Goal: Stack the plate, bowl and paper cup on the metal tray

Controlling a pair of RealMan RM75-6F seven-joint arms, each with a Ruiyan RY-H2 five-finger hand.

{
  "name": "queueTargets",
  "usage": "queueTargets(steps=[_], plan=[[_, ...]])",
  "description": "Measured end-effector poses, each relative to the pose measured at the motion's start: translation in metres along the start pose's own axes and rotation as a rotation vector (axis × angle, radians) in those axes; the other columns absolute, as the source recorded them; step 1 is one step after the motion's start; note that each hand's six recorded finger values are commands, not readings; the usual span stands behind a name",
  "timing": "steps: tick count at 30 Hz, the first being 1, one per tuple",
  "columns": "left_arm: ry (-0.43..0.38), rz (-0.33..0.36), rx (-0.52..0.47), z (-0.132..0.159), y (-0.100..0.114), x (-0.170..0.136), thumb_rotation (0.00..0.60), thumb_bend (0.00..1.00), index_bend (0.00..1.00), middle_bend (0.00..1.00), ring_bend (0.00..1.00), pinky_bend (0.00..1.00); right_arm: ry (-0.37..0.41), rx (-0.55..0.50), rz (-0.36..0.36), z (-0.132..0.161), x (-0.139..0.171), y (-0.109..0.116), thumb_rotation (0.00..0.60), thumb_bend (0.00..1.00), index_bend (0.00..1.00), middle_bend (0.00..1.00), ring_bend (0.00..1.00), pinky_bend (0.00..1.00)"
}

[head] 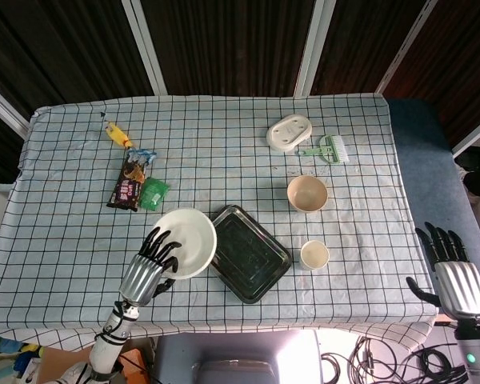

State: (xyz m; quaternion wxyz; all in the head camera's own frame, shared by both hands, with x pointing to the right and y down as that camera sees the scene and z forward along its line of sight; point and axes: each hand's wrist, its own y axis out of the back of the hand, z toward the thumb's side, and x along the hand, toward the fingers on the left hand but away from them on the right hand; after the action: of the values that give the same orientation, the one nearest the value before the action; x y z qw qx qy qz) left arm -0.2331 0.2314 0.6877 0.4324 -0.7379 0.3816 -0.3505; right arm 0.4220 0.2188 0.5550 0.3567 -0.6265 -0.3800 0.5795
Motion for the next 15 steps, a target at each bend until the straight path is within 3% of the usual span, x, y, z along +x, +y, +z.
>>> queueTargets(steps=[8,15], plan=[[-0.121,-0.059,0.011,0.038,-0.022,0.043,0.6,0.5,0.73,0.32,0.13,0.07,-0.074,-0.072,-0.07,-0.022,0.001,0.022,0.6,0.19,0.0,0.0,0.0,0.0],[-0.151,-0.109,0.029,0.048,-0.043,0.066,0.6,0.5,0.71,0.32,0.13,0.07,-0.095,-0.084,-0.085,-0.03,0.002,0.029,0.6,0.19,0.0,0.0,0.0,0.0]])
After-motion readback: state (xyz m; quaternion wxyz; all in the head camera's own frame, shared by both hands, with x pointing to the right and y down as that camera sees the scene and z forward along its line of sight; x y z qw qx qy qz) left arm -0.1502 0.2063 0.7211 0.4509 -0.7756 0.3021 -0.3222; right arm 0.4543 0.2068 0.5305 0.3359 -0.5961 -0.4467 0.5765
